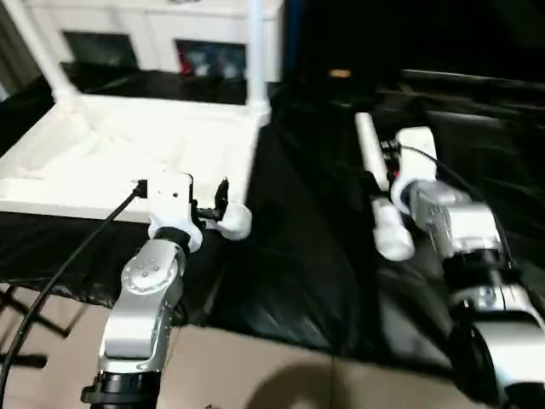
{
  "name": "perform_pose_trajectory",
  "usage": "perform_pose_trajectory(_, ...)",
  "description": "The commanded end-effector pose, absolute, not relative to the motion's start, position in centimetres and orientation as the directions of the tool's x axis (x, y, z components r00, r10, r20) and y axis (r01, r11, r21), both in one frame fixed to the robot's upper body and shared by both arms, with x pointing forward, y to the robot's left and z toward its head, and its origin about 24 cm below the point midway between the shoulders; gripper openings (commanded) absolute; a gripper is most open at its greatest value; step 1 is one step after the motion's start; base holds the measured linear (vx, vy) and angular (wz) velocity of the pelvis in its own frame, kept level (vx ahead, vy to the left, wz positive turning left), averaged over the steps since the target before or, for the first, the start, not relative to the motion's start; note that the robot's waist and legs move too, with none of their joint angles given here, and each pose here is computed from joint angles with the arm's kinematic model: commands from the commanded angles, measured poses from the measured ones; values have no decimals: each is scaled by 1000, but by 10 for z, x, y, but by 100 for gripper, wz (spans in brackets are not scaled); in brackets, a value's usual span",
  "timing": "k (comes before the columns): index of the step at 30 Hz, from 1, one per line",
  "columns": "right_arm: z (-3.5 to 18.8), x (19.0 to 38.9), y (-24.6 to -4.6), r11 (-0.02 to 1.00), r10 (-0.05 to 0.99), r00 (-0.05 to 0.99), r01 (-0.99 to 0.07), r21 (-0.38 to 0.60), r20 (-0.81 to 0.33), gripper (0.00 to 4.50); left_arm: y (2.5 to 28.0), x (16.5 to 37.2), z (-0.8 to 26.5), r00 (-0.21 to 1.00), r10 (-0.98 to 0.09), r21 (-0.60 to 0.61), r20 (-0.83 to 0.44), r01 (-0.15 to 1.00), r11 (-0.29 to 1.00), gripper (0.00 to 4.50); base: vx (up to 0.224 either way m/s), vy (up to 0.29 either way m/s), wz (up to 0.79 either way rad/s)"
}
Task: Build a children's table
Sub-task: Pick table leg
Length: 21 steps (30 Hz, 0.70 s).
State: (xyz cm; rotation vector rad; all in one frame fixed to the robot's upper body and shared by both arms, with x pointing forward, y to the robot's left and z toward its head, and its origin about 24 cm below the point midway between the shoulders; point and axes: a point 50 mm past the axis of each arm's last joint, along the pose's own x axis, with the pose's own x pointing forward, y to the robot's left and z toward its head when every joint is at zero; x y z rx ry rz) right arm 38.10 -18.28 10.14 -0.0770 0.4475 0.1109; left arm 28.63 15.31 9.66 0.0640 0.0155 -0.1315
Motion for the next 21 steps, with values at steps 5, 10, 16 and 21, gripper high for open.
perform_pose_trajectory(5, 101, 386, -190, 997, 59, 877, -78, -20, -477, 450, 142, 284, 98, 961, -275, 110, -27, 276, 955, 434, 93, -9, 24)
perform_pose_trajectory(10, 105, 390, -197, 999, 29, 875, -36, -5, -484, 450, 134, 283, 98, 906, -419, 107, -65, 424, 899, 434, -35, -42, 18)
perform_pose_trajectory(16, 114, 396, -211, 999, -30, 875, 34, -1, -482, 450, 128, 279, 105, 766, -632, 140, -118, 643, 753, 434, -122, -48, 9)
perform_pose_trajectory(21, 121, 398, -218, 998, -54, 884, 56, -11, -465, 450, 128, 278, 108, 744, -657, 123, -120, 668, 734, 434, -115, -6, 4)
